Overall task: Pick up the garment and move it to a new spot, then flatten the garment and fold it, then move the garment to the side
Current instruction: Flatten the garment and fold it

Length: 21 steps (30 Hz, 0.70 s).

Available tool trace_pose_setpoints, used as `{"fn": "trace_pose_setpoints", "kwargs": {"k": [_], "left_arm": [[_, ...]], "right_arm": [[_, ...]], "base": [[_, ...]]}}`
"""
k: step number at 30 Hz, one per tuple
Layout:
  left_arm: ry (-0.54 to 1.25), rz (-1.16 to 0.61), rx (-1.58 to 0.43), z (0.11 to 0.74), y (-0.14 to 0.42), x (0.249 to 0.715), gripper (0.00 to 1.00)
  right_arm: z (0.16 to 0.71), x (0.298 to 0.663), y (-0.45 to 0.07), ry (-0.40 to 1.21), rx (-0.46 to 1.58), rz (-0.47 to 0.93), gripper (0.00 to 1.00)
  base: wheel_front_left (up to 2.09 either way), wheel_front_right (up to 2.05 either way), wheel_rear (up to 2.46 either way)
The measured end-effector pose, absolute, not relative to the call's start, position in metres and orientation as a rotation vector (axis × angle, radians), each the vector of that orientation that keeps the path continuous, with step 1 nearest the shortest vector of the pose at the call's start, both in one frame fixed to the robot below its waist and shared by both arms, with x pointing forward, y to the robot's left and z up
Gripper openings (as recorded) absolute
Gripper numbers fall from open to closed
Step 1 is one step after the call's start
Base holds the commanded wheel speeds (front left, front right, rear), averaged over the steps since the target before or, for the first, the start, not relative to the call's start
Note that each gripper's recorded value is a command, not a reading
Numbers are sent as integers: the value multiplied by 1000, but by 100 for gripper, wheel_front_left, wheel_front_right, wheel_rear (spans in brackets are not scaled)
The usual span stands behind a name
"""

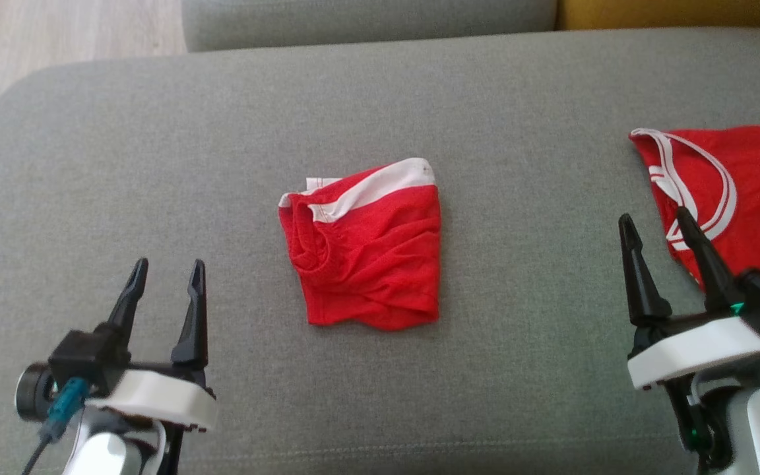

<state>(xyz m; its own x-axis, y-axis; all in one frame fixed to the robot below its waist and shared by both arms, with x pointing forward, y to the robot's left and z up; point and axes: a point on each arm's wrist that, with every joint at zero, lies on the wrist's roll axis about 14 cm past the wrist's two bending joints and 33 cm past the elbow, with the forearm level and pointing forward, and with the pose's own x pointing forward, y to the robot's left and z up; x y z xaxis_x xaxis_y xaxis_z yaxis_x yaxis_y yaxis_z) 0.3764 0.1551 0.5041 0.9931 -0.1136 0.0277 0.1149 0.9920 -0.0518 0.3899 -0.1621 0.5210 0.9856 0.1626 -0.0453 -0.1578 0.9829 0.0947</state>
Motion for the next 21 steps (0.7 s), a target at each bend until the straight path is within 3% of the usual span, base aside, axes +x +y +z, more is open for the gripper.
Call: {"fn": "trace_pose_setpoints", "kwargs": {"k": [21], "left_arm": [[-2, -99, -25, 504, 159, 340, 100]], "right_arm": [[522, 360, -165, 72, 63, 146, 100]], "base": [[0, 0, 0]]}}
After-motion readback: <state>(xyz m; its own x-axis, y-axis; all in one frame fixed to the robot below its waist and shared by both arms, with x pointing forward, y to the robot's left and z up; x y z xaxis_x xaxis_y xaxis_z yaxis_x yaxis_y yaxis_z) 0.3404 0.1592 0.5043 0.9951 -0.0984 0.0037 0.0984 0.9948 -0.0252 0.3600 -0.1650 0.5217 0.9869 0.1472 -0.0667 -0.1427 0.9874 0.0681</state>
